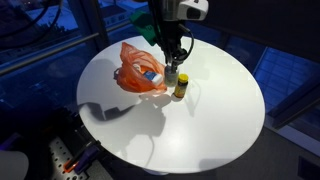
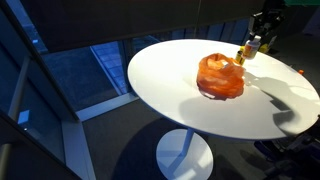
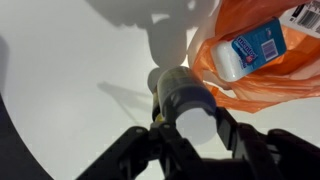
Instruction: Pick up the white medicine bottle from the orange plastic and put it on the table
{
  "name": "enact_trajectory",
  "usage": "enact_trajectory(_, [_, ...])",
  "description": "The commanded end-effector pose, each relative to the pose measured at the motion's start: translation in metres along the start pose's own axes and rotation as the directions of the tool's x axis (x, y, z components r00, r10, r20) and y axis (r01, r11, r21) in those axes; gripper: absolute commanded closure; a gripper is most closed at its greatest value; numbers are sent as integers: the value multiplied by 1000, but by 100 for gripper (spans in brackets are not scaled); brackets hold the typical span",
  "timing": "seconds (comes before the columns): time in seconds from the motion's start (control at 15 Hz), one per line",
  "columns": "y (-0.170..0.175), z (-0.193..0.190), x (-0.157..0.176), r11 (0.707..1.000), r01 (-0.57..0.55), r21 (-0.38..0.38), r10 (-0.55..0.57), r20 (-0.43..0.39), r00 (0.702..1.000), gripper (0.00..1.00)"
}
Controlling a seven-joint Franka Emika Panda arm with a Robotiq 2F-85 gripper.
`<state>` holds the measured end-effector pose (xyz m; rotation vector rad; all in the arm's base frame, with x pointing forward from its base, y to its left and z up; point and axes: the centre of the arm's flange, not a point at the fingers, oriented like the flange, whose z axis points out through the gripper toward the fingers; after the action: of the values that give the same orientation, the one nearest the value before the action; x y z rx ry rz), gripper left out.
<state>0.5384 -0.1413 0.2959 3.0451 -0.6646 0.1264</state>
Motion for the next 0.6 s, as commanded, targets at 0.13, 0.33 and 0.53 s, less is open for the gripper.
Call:
enact_trajectory(0.13, [14,23,0,1000,1,-8,0,77,997,81])
enact_trajectory(0.33, [17,38,0,1000,-7,-22,9,103,995,81])
enact_trajectory(0.53, [20,51,1,1000,-3,-11,4,105,994,81])
